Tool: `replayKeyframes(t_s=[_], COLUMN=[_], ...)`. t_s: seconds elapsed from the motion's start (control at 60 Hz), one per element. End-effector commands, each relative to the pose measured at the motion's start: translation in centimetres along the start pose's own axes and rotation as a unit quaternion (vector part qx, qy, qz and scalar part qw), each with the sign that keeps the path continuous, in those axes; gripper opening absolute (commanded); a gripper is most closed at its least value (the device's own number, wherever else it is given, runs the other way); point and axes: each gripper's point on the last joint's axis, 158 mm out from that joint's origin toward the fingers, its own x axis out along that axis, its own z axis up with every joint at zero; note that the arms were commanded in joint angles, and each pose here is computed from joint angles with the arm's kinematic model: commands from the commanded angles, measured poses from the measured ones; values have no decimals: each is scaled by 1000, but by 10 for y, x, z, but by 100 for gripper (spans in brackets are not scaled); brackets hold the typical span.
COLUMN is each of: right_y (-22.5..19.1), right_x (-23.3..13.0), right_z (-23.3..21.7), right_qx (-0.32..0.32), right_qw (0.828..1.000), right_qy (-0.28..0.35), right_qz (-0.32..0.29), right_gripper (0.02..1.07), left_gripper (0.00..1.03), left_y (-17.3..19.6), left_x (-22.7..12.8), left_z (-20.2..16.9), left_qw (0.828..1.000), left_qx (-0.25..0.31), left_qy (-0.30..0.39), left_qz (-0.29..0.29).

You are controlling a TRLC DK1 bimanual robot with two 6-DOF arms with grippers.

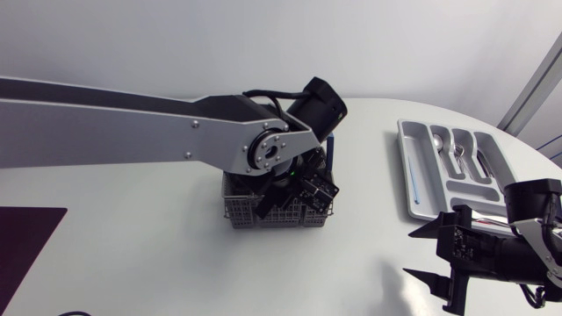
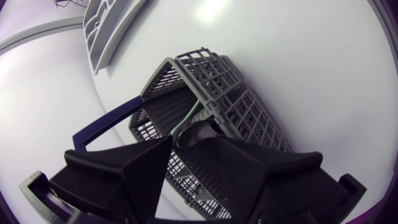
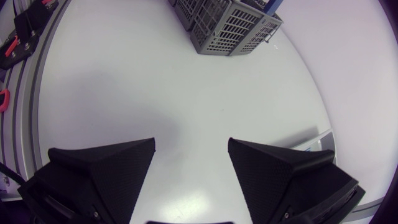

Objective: Sort the cutlery from the basket into the organizer compartments.

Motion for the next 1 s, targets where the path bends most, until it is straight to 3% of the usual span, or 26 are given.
replayKeyframes(t_s=[0.0,0.55,0.617,0.683,0.867,0.983], right_y=[6,6,6,7,7,6], right_x=[3,5,5,5,4,3], right_z=[-6,-9,-10,-12,-12,-11], right_qx=[-2,-1,-1,1,-1,-2], right_qw=[1000,1000,1000,1000,1000,1000], right_qy=[5,6,7,8,7,7], right_qz=[7,9,9,11,10,8], right_gripper=[87,87,87,87,87,87], left_gripper=[49,48,35,29,15,13], left_y=[-1,2,-2,-6,-9,-8], left_x=[1,2,4,8,13,12], left_z=[3,7,7,7,6,5], left_qw=[998,983,981,980,979,980], left_qx=[55,176,188,191,191,190], left_qy=[9,10,9,9,9,9], left_qz=[-6,-42,-53,-59,-65,-65])
